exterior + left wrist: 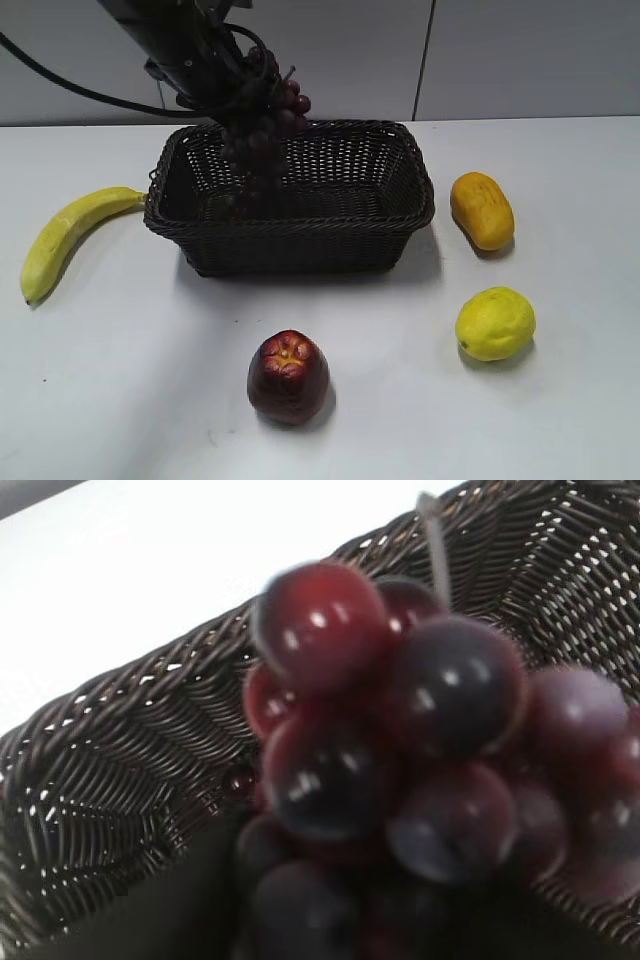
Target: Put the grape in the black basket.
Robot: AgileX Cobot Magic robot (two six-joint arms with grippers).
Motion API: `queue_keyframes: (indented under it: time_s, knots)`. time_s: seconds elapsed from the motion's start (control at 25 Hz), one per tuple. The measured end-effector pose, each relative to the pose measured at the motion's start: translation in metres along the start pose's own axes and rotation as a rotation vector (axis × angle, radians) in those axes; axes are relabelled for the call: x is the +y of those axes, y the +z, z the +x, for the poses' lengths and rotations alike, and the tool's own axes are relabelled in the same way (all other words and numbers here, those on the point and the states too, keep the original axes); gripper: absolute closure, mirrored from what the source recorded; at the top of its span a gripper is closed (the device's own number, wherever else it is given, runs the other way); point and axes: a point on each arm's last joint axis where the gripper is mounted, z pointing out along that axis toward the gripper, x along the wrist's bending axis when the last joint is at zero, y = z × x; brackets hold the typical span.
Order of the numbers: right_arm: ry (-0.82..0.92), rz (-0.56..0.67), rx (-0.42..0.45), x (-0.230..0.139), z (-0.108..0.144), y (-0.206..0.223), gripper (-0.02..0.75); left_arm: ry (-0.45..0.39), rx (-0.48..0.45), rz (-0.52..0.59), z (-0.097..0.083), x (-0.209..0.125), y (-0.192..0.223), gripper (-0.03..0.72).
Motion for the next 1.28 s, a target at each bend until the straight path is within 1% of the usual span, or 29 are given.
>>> queue_keyframes:
  time_s: [0.04,0.08,0.16,0.32,0.44,0.56,0.68,0.8,0.92,1.12,1.2,1.28]
  knots:
    - [0.0,0.0,0.0,0.0,0.0,0.0,0.187,0.0,-0.001,0.002,0.0,0.0,0.0,0.123]
    - [0.0,0.0,0.0,0.0,0.0,0.0,0.187,0.0,-0.002,0.009,0.0,-0.001,0.0,0.092]
    - [0.0,0.0,0.0,0.0,0.0,0.0,0.187,-0.001,-0.005,0.026,-0.001,-0.002,0.0,0.07]
    - [0.0,0.0,0.0,0.0,0.0,0.0,0.187,0.009,-0.001,0.041,-0.001,-0.003,-0.007,0.063]
    - [0.0,0.0,0.0,0.0,0.0,0.0,0.187,0.033,0.014,0.024,-0.003,0.0,-0.026,0.063]
    - [0.0,0.0,0.0,0.0,0.0,0.0,0.187,0.088,0.062,0.033,-0.004,0.0,-0.058,0.063]
    - [0.0,0.0,0.0,0.0,0.0,0.0,0.187,0.134,0.123,0.09,-0.002,-0.006,-0.097,0.063]
    - [0.0,0.0,0.0,0.0,0.0,0.0,0.187,0.139,0.19,0.147,0.008,-0.015,-0.131,0.065]
    - [0.0,0.0,0.0,0.0,0.0,0.0,0.187,0.104,0.247,0.121,0.023,-0.019,-0.16,0.072]
    - [0.0,0.0,0.0,0.0,0.0,0.0,0.187,-0.018,0.31,0.061,0.052,-0.027,-0.195,0.088]
    - [0.0,0.0,0.0,0.0,0.0,0.0,0.187,-0.061,0.317,0.04,0.058,-0.035,-0.209,0.092]
    - [0.0,0.0,0.0,0.0,0.0,0.0,0.187,-0.096,0.308,0.037,0.058,-0.047,-0.218,0.093]
